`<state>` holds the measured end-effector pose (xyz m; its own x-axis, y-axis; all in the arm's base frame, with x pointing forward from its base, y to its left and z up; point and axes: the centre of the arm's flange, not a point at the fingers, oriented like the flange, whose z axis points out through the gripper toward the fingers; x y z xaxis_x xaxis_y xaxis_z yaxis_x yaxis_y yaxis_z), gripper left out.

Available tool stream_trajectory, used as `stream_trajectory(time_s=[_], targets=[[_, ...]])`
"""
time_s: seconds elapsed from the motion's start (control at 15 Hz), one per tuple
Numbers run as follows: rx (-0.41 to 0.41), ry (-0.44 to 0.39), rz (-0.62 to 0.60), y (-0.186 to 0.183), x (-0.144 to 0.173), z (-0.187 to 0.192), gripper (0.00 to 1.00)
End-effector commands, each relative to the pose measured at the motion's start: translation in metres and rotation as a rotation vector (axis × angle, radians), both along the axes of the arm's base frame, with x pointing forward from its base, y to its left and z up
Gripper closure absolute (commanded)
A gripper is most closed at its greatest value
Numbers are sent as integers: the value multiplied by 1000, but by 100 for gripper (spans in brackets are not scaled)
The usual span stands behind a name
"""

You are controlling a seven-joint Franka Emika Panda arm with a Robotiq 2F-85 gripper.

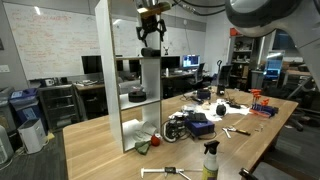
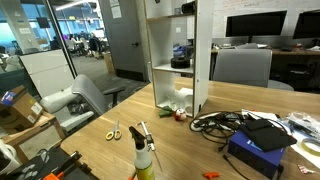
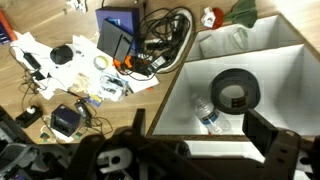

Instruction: Put the seal tape on the topmost shelf

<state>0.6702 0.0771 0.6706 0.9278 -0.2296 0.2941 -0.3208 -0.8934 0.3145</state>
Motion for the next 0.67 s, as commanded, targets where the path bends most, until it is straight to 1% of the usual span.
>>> stream_trajectory(time_s=[0.0,0.13,0.2,0.4,0.47,0.6], targets=[[169,16,38,0,-85,6,0],[233,0,54,4,-106,13,0],[245,-2,58,4,-115,17,0],[205,-20,55,-3,-138,20,0],[201,-20,35,-7,-144,18,0],[215,6,13,-13,-155,11,0]])
